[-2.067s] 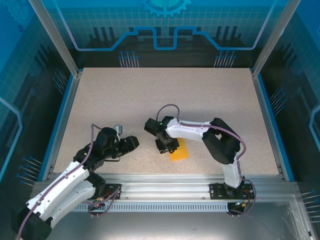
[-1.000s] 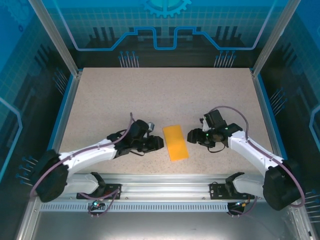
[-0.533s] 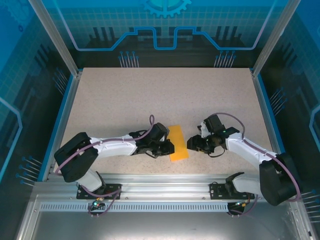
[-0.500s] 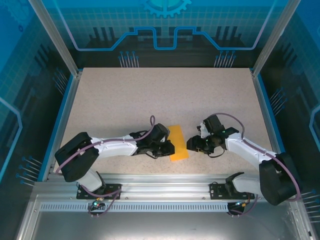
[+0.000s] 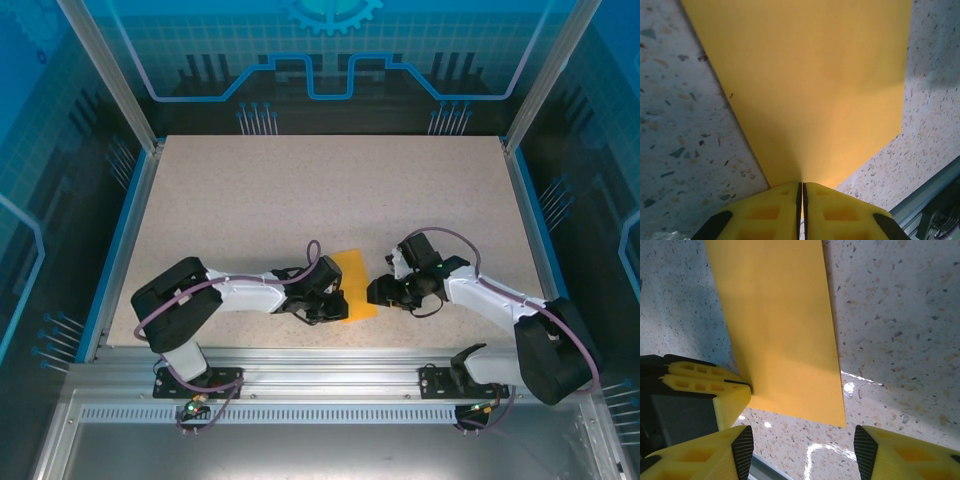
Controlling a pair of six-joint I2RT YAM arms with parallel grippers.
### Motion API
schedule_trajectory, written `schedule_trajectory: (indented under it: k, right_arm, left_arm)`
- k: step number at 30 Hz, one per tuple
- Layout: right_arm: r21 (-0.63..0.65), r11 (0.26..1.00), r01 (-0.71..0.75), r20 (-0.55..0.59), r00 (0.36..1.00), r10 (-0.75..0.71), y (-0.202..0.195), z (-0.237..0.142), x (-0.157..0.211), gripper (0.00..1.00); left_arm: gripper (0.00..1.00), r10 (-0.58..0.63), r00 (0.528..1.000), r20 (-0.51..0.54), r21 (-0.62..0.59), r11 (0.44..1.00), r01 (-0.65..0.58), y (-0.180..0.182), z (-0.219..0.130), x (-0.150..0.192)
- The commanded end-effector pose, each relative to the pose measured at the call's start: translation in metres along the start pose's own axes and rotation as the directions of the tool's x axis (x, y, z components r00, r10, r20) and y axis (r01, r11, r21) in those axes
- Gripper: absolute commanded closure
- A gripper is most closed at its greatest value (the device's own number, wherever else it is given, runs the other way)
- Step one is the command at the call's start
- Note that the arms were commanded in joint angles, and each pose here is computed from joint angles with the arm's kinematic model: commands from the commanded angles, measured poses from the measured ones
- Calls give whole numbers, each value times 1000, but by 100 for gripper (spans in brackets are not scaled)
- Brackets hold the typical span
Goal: Fold a paper plane with a square sheet of paper (pick it up from the middle)
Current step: Third fold the triangle at the center of the table.
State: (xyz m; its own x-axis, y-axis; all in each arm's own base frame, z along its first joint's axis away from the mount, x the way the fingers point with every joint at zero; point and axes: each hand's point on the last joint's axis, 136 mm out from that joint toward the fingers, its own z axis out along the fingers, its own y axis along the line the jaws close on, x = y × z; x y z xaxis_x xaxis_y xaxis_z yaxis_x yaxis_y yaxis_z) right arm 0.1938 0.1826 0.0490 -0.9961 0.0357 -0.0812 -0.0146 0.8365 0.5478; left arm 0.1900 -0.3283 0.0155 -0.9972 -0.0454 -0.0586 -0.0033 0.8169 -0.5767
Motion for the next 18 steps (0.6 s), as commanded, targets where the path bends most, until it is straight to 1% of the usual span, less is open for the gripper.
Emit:
schedule_trajectory:
  k: [1,5,8,11,14,16,18]
  right_arm:
    - [-11,1000,-1,-12,1000,1,3,3,3,41]
    - [-31,1000,-2,-32,1000,1,6,8,6,41]
    - [-8,1000,-14,-33,999,14,1,10,6,41]
    - [-26,1000,-11,-36,999,10,5,13,6,41]
    - [-32,999,-11,-60,998,9,5,17,9,42]
    - [-52,999,-5,-74,997,1,8,21,12,43]
    - [-65,998,-2,-84,996,-4,9,24,14,43]
  left_arm:
    - [87,12,1000,-5,-44,999,-13,14,-2,8]
    - [87,20,1000,13,-68,998,-19,22,-10,10]
    - [86,24,1000,18,-47,999,-23,20,-12,10]
    - [86,31,999,21,-39,999,-30,18,-13,10]
    - [86,36,999,23,-55,998,-34,20,-13,9]
    - [86,39,999,27,-42,998,-38,17,-15,9]
    - [84,49,998,28,6,999,-50,9,-18,10]
